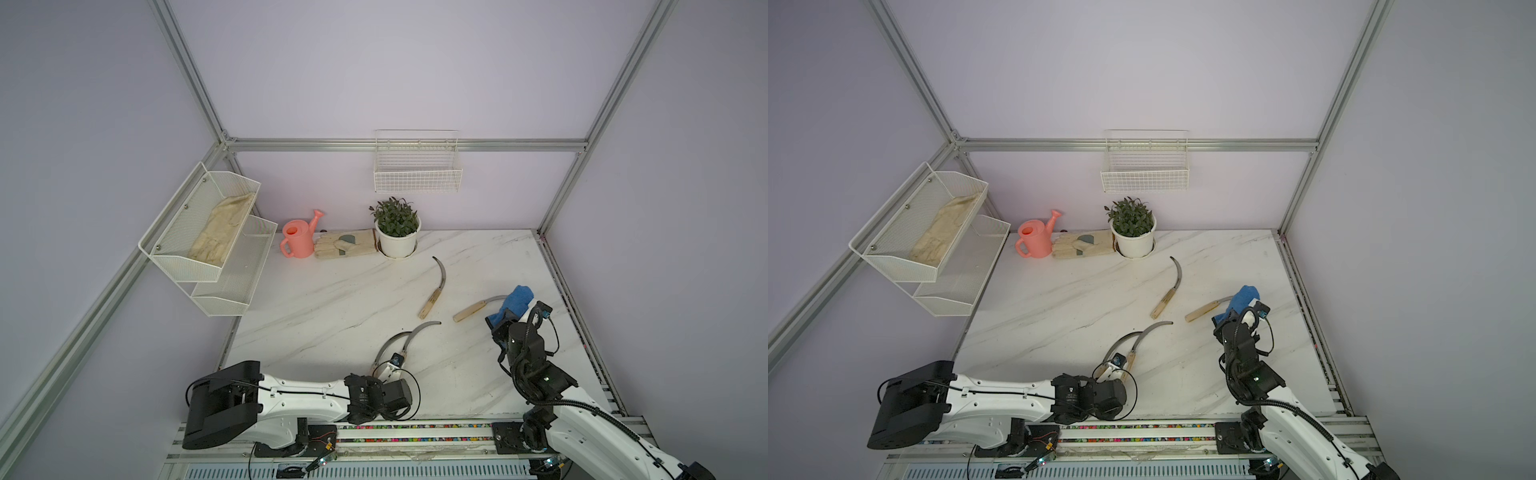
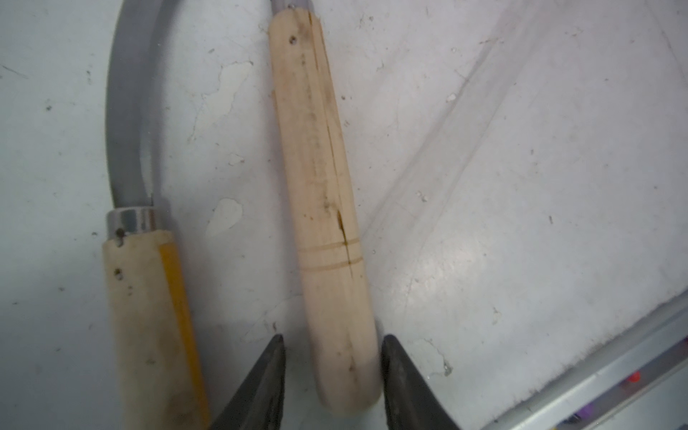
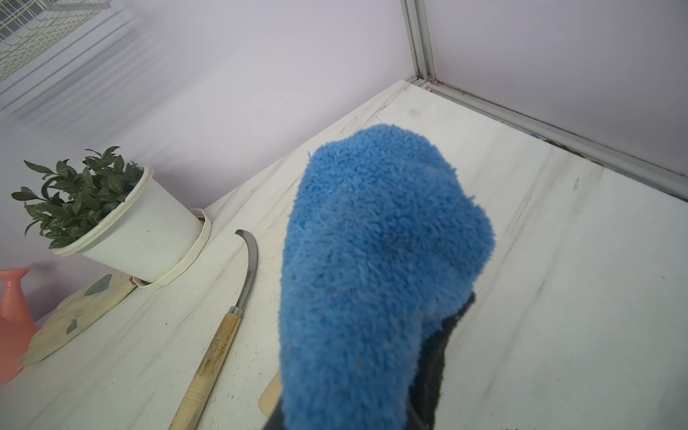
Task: Wipe small sickles with rags
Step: Pick up the small sickle from the center of the board.
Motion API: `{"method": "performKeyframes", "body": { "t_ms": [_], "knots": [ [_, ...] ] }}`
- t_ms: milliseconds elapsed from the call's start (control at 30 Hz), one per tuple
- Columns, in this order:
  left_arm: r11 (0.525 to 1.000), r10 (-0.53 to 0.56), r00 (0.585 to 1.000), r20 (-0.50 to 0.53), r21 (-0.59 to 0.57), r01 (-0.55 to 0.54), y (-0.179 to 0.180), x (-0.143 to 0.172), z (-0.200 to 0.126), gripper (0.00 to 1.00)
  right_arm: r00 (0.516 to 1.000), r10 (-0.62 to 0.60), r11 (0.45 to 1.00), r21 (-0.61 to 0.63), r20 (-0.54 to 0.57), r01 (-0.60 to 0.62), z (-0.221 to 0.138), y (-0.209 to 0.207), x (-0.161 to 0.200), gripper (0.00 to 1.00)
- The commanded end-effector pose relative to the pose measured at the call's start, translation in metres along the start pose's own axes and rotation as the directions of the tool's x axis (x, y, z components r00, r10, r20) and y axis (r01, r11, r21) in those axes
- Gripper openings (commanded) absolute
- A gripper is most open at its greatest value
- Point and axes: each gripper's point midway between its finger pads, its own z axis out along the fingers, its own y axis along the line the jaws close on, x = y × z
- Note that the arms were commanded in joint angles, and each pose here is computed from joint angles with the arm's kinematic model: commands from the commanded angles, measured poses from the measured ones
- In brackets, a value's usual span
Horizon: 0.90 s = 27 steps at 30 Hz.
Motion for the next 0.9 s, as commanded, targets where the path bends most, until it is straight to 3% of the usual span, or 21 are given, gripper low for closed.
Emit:
{"method": "performKeyframes", "body": {
  "t_ms": [0,200,400,633,733,867],
  "knots": [
    [1.000,-0.026,0.999,0.028,0.002,0.025,-0.008,-0.012,-0.001,0.41,1.000,0.007,1.000,-0.022,0.023,-0.007,-0.001,0.006,-0.007,0.00],
    [1.000,-0.018,1.000,0.020,-0.012,0.019,-0.008,-0.011,0.003,0.34,1.000,0.007,1.000,-0.023,0.022,-0.006,-0.001,0.006,-0.007,0.00],
    [1.000,-0.026,0.999,0.040,-0.002,0.026,-0.008,-0.014,-0.002,0.15,1.000,0.005,1.000,-0.025,0.020,-0.005,-0.001,0.007,-0.006,0.00],
    [1.000,-0.020,0.991,0.130,0.011,0.019,-0.005,-0.036,-0.024,0.00,1.000,-0.018,0.999,-0.041,0.012,0.019,-0.002,0.014,-0.012,0.00],
    [1.000,0.007,0.976,0.218,-0.021,-0.002,0.002,-0.058,-0.042,0.00,0.997,-0.031,0.993,-0.120,-0.072,0.023,-0.007,0.038,-0.014,0.00],
    [0.999,0.045,0.947,0.318,-0.037,-0.035,0.003,-0.082,-0.057,0.00,0.980,-0.051,0.943,-0.333,-0.192,-0.016,-0.026,0.086,-0.011,0.00]
  ]
}}
